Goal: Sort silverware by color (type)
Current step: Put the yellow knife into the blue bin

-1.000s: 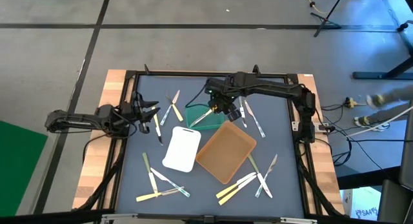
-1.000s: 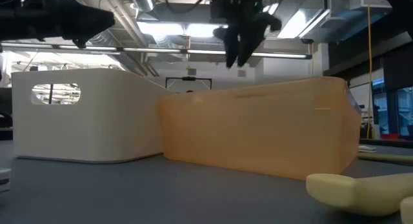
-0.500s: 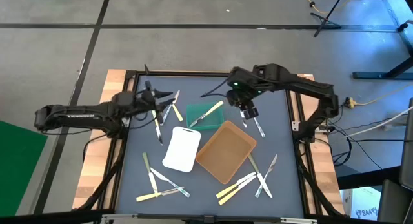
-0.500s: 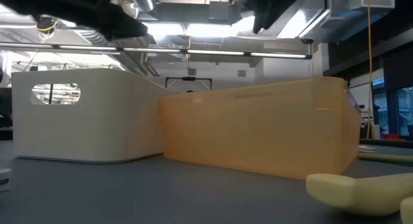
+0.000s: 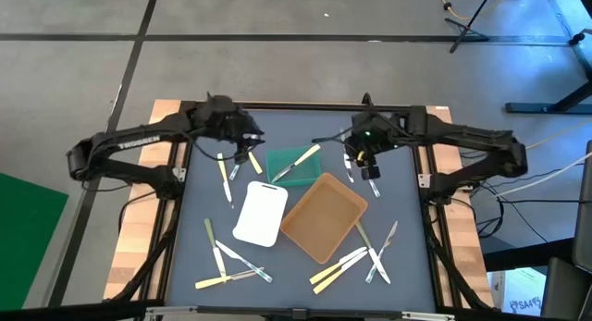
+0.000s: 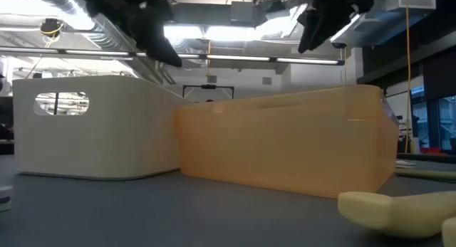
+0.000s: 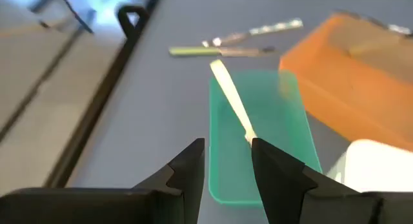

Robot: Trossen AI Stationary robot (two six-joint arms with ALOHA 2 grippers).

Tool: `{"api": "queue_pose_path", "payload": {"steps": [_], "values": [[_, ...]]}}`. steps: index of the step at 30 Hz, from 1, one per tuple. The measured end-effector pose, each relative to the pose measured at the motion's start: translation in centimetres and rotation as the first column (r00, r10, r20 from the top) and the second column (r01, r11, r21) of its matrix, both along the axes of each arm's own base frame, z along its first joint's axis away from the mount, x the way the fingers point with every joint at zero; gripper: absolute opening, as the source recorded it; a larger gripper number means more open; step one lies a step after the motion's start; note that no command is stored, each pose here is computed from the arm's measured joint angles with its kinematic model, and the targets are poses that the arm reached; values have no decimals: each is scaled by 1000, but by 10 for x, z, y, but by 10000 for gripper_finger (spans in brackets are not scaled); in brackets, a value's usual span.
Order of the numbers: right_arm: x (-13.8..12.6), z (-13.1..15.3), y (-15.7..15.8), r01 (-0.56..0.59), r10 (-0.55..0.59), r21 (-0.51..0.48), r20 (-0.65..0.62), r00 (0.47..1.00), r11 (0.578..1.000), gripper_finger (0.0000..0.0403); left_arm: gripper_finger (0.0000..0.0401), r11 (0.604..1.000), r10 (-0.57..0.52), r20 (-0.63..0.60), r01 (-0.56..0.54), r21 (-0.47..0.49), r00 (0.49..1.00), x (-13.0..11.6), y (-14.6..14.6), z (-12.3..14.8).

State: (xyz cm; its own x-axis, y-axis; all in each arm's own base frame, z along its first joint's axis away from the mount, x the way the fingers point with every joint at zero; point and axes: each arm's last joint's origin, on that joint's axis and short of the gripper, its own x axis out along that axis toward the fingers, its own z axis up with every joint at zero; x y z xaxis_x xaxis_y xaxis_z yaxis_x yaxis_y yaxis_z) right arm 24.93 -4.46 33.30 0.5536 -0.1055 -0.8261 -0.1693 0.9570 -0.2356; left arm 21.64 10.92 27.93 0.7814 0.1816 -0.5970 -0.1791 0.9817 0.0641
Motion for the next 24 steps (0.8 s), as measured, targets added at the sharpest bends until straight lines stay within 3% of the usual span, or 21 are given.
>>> {"api": "queue_pose_path", "payload": {"steps": [10, 18, 24], "values": [[-1, -36, 0, 64, -65, 42, 18, 998, 997, 179, 123, 993, -106, -323, 86, -76, 940, 7, 29, -42], [1, -41, 0, 87, -90, 57, 37, 995, 995, 179, 123, 980, -186, -556, 190, -50, 810, 7, 36, -75], [3, -39, -1, 84, -87, 54, 57, 995, 995, 179, 123, 941, -298, -625, 334, -64, 721, 14, 41, -97]]}}
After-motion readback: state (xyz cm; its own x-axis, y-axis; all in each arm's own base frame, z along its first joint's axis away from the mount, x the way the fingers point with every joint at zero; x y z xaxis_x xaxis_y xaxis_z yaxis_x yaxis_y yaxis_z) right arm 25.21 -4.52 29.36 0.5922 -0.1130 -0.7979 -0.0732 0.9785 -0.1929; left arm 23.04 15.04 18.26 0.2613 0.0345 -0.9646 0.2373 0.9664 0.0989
